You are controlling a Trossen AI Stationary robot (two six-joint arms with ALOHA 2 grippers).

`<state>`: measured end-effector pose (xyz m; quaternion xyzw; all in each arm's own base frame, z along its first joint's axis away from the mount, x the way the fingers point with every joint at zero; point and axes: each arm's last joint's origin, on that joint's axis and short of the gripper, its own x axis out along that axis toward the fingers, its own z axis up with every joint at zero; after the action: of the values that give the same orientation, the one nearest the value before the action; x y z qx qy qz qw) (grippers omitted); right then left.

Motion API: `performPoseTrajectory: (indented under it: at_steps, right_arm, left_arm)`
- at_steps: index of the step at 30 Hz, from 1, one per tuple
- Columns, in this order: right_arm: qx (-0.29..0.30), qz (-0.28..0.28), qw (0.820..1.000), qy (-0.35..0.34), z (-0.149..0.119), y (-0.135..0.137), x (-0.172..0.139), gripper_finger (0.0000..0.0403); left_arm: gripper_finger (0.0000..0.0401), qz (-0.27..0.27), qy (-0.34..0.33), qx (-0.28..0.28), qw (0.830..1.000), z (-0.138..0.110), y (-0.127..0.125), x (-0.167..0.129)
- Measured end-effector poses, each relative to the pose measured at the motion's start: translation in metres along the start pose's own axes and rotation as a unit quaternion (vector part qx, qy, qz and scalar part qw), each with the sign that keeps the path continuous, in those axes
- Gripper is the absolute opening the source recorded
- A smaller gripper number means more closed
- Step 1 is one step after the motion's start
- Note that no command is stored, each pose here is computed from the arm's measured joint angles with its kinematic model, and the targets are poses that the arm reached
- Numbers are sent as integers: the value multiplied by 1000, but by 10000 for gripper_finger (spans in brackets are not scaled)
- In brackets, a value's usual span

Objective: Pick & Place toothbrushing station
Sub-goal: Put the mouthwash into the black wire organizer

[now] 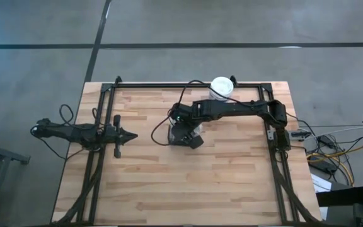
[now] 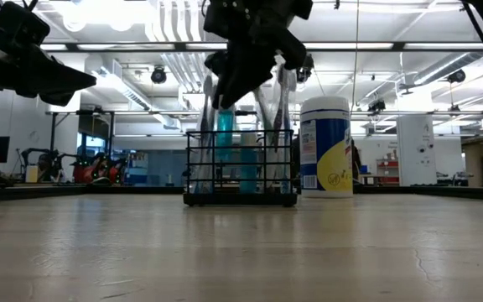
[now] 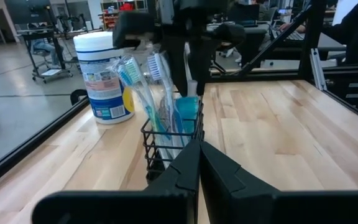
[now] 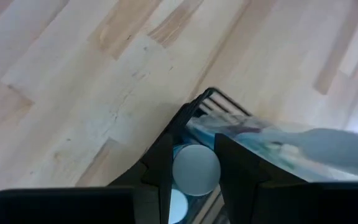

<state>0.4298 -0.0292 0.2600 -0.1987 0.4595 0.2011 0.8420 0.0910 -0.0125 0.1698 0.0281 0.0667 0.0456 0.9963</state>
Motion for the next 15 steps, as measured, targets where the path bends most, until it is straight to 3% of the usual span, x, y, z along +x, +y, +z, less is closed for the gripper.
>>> performPoseTrajectory:
  at_steps: [5,15]
  right_arm:
    - [13,-16,1000,8,4,2,-3,91]
    - [112,-31,992,41,0,4,-4,91]
  left_arm:
    - [14,-3,0,-2,1000,0,0,0]
    - [14,-13,0,-6,1000,0,-1,0]
